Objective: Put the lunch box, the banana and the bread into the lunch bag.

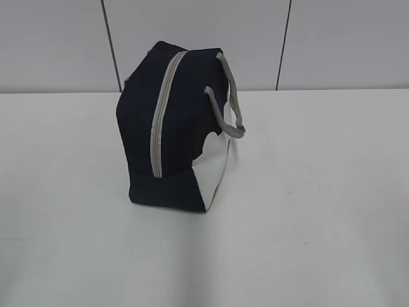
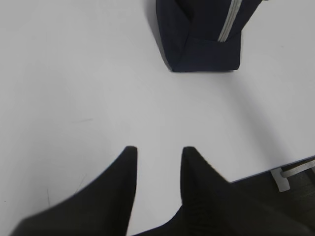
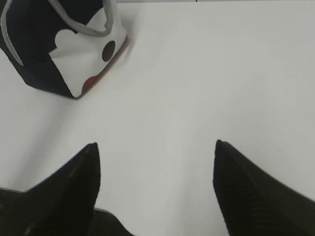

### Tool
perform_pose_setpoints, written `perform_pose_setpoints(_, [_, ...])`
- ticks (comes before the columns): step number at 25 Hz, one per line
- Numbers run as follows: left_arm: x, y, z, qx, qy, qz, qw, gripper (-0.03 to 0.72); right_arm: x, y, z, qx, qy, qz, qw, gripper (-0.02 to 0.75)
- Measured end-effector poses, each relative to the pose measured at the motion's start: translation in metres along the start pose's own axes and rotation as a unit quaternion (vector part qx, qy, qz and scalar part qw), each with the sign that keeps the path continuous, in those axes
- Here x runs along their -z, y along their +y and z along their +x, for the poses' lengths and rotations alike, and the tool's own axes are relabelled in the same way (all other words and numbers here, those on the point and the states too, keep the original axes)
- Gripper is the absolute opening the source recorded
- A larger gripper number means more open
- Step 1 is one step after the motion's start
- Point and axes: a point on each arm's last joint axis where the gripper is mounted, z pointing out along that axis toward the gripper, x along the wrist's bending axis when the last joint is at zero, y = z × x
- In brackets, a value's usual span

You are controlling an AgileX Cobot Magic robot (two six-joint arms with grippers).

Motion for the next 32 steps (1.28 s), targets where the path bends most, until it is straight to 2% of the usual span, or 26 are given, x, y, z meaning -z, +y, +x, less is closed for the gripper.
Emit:
perform_pose_setpoints(5, [0.000, 0.000, 0.000, 0.000, 0.000, 0.000, 1.000, 0.236, 0.013, -0.018, -0.005, 0.010, -0.024, 0.015, 1.000, 0.532])
perform_pose_setpoints(11, [0.000, 0.000, 0.000, 0.000, 0.000, -0.001, 1.000, 0.235, 0.008, -0.023, -0.012, 0.027, -0.063, 0.022, 0.997, 0.532])
perform_pose_setpoints(32, [0.000, 0.000, 0.000, 0.000, 0.000, -0.001, 1.000, 0.235, 0.008, -0.023, -0.013, 0.027, -0.067, 0.021, 0.997, 0.532])
